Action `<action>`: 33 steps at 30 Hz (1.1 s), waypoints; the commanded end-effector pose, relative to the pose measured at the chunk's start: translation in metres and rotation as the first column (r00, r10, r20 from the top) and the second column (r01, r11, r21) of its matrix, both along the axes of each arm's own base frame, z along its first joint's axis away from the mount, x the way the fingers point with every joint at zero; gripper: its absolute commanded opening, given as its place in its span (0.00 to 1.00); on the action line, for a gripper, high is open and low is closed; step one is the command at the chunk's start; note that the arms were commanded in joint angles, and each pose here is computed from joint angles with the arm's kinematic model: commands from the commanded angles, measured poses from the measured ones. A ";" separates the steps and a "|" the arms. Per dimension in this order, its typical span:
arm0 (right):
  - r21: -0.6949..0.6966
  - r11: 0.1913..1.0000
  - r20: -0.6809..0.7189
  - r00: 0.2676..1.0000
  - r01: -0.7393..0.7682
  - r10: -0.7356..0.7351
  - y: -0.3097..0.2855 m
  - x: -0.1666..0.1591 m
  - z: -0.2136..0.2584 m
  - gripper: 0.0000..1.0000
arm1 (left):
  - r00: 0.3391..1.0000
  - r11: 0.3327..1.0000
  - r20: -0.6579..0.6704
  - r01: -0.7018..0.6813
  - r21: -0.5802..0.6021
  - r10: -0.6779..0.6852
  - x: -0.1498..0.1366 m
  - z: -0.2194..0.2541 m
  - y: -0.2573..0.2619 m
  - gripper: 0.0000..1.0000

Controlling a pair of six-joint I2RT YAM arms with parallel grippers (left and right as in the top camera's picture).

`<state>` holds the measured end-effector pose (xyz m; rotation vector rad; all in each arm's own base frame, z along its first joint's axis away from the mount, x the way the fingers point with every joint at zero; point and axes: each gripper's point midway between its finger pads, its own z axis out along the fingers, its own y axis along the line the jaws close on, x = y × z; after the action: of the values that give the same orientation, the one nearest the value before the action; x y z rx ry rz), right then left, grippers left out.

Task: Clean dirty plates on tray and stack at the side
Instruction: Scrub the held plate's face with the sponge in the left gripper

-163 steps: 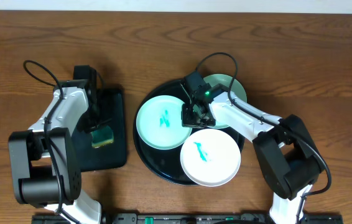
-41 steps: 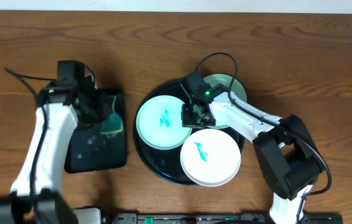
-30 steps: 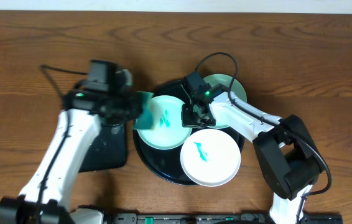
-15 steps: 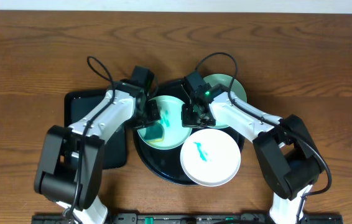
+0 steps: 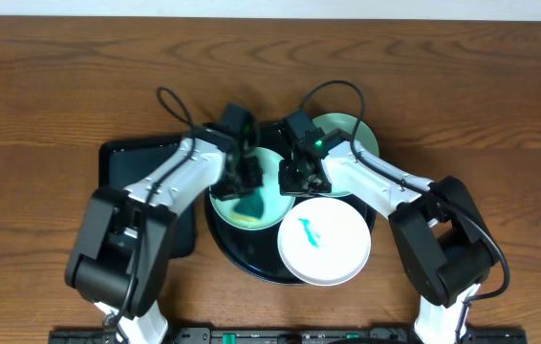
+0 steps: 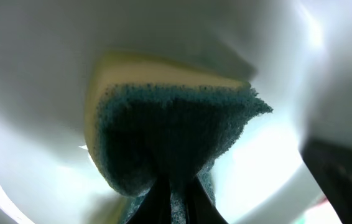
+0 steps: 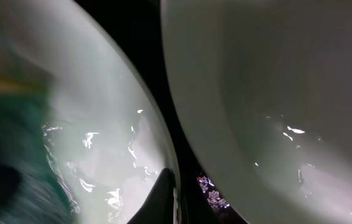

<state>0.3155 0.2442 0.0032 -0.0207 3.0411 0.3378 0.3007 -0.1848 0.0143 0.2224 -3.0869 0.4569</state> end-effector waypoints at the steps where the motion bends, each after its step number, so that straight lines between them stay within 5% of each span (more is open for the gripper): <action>1: -0.066 0.997 -0.044 0.999 -0.028 0.025 -0.011 -0.015 -0.022 0.01 | 0.984 0.983 -0.119 0.113 -0.142 -0.130 -0.041 -0.007 -0.046 0.07; 8: -0.069 0.997 -0.050 0.998 -0.028 0.025 -0.012 -0.016 -0.022 0.01 | 0.987 0.982 -0.098 0.109 -0.151 -0.125 -0.034 -0.007 -0.047 0.07; 18: -0.085 0.996 -0.072 0.997 -0.029 0.023 -0.016 -0.021 -0.023 0.01 | 0.984 0.975 0.036 -0.170 -0.144 0.177 0.049 -0.006 0.029 0.07; 22: -0.086 0.996 -0.075 0.997 -0.030 0.023 -0.016 -0.022 -0.023 0.01 | 0.963 0.958 0.032 -0.262 -0.115 0.267 0.059 -0.009 0.065 0.07; 27: -0.086 0.996 -0.075 0.997 -0.030 0.023 -0.016 -0.022 -0.023 0.01 | 0.953 0.953 -0.012 -0.302 0.000 0.302 0.044 -0.017 0.094 0.07; 33: -0.086 0.996 -0.074 0.997 -0.030 0.023 -0.016 -0.022 -0.023 0.01 | 0.973 0.984 -0.146 -0.171 0.052 0.177 -0.002 -0.018 0.077 0.07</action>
<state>0.3124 0.2422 0.0033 -0.0322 3.0537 0.3272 0.3270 -0.1303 0.0219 0.5709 -2.9394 0.6648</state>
